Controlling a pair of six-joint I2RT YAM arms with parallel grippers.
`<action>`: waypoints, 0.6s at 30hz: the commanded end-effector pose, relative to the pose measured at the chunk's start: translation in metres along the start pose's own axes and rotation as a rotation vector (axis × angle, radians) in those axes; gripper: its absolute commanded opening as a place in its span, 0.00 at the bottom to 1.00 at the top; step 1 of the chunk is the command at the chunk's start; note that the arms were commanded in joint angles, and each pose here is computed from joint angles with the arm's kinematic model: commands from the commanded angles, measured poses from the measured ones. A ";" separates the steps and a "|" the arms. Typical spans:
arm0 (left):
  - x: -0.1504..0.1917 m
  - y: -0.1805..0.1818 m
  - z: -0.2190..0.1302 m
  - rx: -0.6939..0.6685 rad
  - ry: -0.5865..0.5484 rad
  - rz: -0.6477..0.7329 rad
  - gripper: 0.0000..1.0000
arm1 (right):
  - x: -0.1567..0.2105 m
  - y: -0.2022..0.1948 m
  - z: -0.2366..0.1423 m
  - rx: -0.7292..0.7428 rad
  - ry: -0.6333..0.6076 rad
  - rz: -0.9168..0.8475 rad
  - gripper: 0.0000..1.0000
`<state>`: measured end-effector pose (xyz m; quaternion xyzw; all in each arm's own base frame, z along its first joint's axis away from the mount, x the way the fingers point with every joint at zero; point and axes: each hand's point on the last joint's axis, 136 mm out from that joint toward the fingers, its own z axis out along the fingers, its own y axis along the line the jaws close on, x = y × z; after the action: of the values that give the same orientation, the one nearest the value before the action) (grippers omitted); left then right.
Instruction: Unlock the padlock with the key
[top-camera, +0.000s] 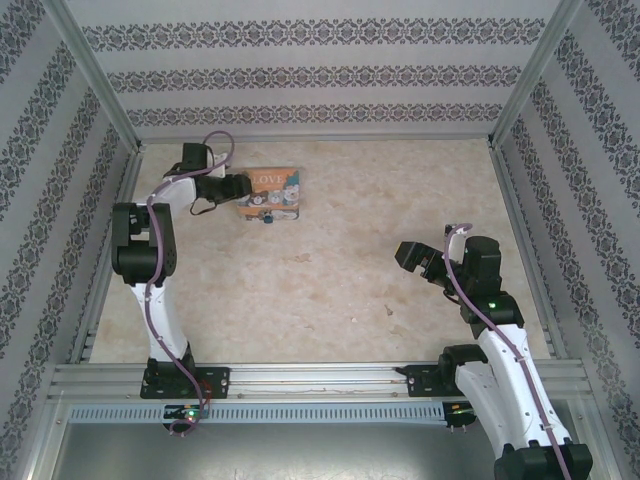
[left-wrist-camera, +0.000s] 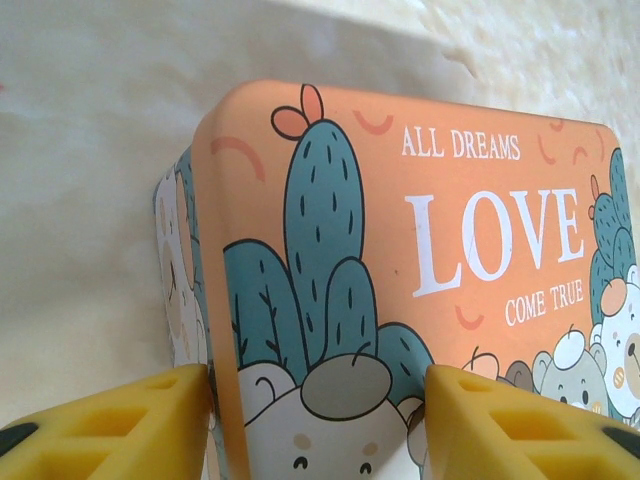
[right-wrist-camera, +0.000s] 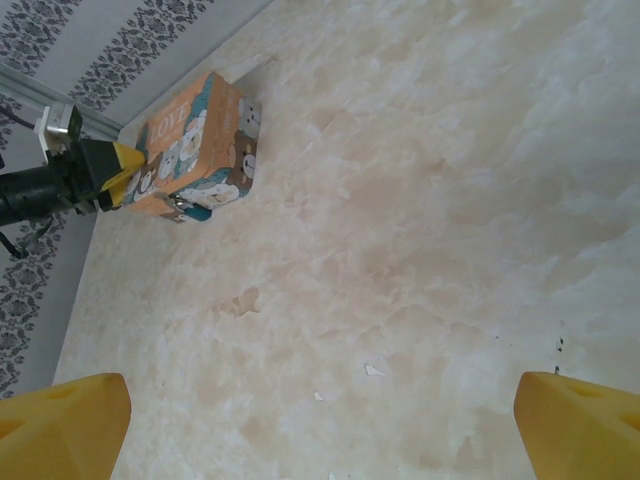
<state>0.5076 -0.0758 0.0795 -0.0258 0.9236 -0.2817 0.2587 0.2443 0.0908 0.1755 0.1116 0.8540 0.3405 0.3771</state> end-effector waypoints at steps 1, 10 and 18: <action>0.058 -0.010 0.013 -0.035 0.186 0.014 0.56 | -0.006 0.007 -0.003 -0.006 -0.010 -0.030 0.98; 0.084 -0.055 0.023 -0.005 0.216 0.084 0.56 | -0.002 0.001 -0.004 0.023 0.000 -0.018 0.98; 0.110 -0.096 0.027 0.044 0.229 0.128 0.56 | 0.003 -0.006 -0.002 0.044 0.012 -0.010 0.98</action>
<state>0.4444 -0.1781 0.0789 0.0690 0.9289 -0.2963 0.2113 0.2418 0.0871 0.1676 0.1230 0.8620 0.3285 0.3660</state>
